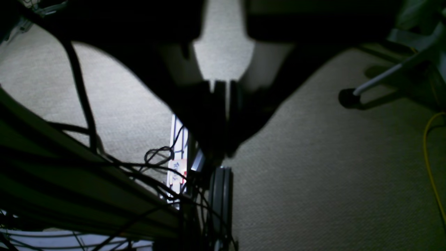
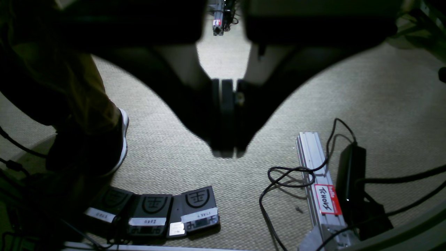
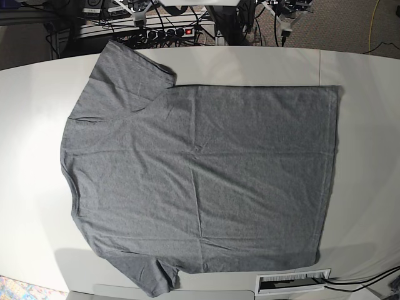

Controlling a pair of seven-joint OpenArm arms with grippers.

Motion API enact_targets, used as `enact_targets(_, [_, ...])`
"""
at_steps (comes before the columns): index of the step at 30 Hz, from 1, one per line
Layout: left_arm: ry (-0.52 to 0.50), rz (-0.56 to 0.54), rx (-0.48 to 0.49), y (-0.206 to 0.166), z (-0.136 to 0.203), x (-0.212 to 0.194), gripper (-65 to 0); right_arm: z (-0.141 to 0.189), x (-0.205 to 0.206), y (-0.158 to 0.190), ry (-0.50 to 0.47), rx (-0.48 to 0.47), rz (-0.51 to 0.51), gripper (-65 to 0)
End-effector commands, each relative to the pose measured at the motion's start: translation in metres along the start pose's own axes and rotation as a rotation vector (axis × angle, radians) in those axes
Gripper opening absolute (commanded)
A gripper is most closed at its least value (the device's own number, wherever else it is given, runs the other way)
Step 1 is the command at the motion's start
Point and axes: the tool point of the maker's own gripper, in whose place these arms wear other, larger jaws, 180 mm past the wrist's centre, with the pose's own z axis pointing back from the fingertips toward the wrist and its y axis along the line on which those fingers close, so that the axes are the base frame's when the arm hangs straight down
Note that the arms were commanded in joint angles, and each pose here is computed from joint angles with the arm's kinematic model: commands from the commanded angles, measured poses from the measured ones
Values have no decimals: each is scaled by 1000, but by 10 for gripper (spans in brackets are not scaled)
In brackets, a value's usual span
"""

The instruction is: Fold the T-shirt properly

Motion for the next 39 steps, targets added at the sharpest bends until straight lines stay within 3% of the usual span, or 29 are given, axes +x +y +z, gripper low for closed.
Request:
enact_targets(1, [-15,-2,4,3,1,2,-650,1,-2,-3,-4,-6,3,-650])
enact_targets(14, [-20,-3,0,1,1,3,-650,1,-3,-3,-1,-6,4,-650])
enact_targets(19, [26,-127,3,6,5,-21,-650,2,-17,-8,28,-17,86,-650])
enact_targets(30, [39,-182,14,33,36,-73,-650,22,-63,-84,105,-128,150,-650])
enact_targets(39, [-4,-299,-9,45,73,-89,-650,65,-53,-135,14,-207,288,-650])
